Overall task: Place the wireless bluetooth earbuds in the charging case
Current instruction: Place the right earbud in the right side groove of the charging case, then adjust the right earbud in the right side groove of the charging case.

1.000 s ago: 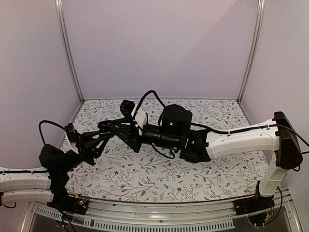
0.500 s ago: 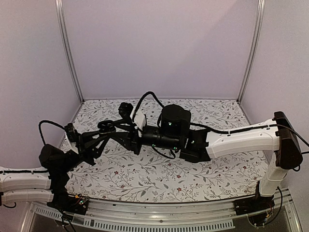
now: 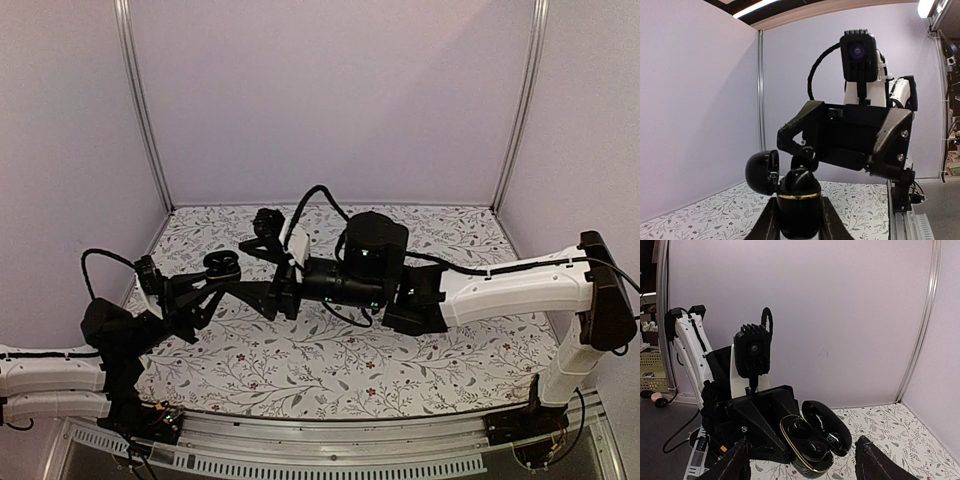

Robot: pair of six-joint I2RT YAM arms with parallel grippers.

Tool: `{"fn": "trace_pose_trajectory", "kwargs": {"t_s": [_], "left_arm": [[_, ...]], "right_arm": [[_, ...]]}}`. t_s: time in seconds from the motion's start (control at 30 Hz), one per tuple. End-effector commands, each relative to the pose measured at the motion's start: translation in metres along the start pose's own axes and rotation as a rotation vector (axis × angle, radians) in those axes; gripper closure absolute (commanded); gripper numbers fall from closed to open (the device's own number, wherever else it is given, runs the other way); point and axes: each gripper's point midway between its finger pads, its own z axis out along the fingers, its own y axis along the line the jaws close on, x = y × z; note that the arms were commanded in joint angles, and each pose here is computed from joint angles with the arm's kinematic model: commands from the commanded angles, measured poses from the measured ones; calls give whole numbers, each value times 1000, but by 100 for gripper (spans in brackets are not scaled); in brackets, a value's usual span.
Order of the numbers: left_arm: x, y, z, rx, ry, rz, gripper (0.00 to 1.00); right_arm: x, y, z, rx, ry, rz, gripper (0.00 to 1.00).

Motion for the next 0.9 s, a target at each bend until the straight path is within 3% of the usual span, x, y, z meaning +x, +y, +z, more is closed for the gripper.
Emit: {"fn": "trace_pose_trajectory", "kwargs": {"t_s": [0.0,0.27,0.6,0.87], "left_arm": [[-11,-6,4,35,-29,-1,100],[-10,-12,4,70,-18,-8,100],[-9,-21,9,132,-7,-29,100],[-8,-22,11,142,-1,-34,100]], "right_arm": [[-28,7,-15,-41,-47,-13,29],[-45,-8,-35,-62,-51,8,30],[-20,-18,-30,-100,60,34,27],[-18,-12,-25,-144,67,44,25]]}}
